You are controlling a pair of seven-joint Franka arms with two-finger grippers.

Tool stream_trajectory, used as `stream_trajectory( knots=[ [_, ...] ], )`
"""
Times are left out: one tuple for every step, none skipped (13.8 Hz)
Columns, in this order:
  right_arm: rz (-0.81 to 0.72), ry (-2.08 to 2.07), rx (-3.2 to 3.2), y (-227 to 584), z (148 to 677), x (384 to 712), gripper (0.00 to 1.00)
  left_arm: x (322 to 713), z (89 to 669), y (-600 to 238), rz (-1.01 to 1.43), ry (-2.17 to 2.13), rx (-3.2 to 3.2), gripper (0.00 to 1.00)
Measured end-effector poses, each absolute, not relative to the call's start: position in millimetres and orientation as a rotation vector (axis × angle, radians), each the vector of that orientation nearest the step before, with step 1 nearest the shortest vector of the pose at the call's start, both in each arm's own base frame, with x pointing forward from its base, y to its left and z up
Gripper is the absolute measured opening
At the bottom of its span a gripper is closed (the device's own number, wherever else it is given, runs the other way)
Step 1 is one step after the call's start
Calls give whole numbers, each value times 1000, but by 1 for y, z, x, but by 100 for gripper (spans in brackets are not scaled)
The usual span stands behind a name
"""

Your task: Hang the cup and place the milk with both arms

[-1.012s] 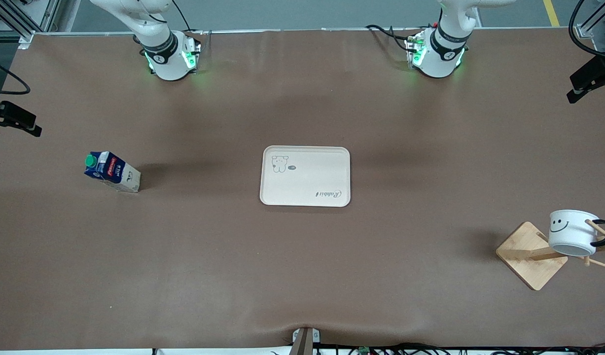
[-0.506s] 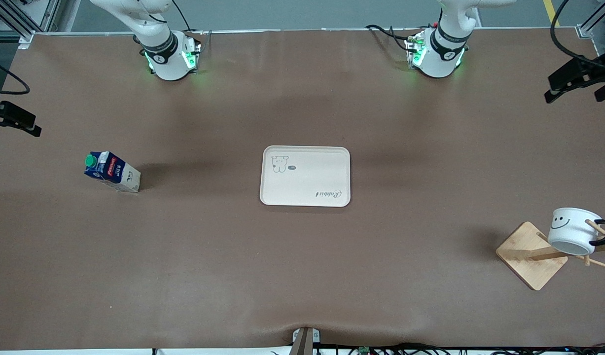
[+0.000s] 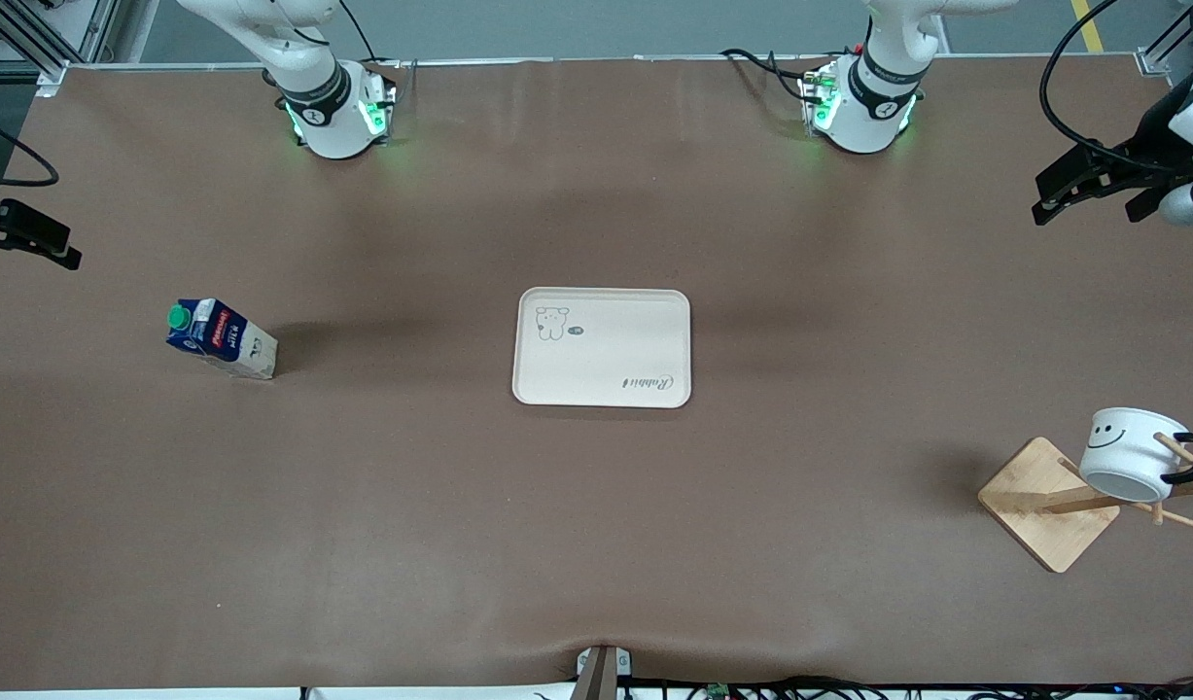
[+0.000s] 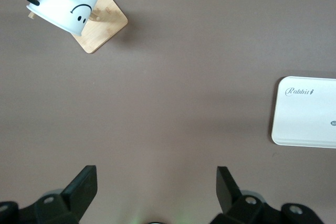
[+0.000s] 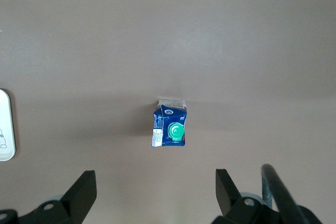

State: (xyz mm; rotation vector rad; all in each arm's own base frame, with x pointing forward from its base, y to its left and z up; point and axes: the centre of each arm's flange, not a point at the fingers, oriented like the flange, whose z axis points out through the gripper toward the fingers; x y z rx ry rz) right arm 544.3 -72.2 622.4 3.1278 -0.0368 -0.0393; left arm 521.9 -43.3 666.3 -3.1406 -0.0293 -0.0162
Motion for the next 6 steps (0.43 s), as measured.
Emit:
stream_trajectory(
  knots=[
    [-39,-37,3128,-72,622,544,100,522,667,-43,-22,-31,-3141,100],
    [-39,-38,3128,-73,622,544,100,522,668,-41,-27,-35,-3141,100],
    [-39,-39,3128,-73,622,544,100,522,668,-40,-31,-40,-3141,100],
    [-40,-40,3128,-73,622,544,100,522,669,-39,-34,-46,-3141,100],
    [-40,-40,3128,-73,622,544,100,522,669,-39,-36,-69,-3141,100],
    [-40,-40,3128,-74,622,545,100,521,670,-39,-39,-103,-3141,100]
  ],
)
